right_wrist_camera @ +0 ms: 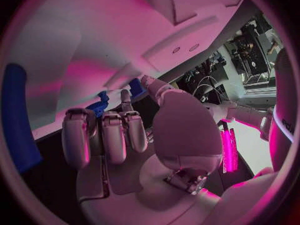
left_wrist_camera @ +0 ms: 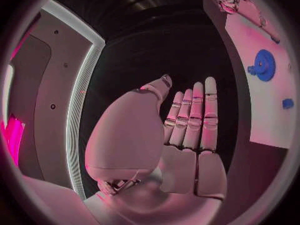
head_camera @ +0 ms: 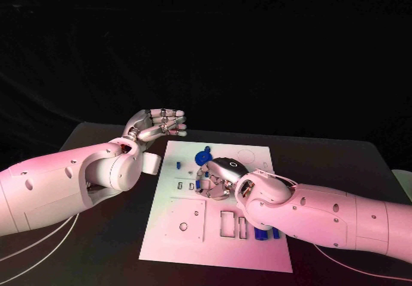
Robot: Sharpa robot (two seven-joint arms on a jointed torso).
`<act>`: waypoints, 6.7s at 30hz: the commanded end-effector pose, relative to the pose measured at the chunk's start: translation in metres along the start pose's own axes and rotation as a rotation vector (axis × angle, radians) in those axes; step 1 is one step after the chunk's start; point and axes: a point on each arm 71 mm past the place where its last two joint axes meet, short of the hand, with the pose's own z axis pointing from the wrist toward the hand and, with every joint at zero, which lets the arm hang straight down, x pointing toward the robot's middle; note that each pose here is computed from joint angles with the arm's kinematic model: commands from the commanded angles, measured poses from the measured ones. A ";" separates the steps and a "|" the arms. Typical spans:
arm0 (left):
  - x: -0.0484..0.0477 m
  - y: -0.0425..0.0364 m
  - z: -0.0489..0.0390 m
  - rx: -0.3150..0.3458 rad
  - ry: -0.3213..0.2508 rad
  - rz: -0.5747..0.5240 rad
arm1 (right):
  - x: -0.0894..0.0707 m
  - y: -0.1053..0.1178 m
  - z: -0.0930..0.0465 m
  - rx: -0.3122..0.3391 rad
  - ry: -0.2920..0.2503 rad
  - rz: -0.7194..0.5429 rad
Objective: Assemble the parts on the task board
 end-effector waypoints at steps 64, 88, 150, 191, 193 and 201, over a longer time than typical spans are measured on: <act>0.0535 0.0538 0.0278 -0.718 0.597 1.033 | -0.117 -0.120 -0.088 0.201 -0.242 0.380; 0.0622 0.0595 0.0298 -0.731 0.637 1.043 | -0.115 -0.121 -0.086 0.208 -0.233 0.378; 0.0598 0.0593 0.0272 -0.736 0.622 0.862 | -0.114 -0.123 -0.086 0.210 -0.242 0.370; 0.0525 0.0590 0.0099 -0.663 0.544 1.092 | -0.116 -0.125 -0.090 0.222 -0.273 0.373; 0.0532 0.0598 0.0103 -0.665 0.549 1.103 | -0.116 -0.125 -0.089 0.222 -0.274 0.373; 0.0548 0.0626 0.0116 -0.675 0.557 1.120 | -0.116 -0.125 -0.090 0.221 -0.277 0.373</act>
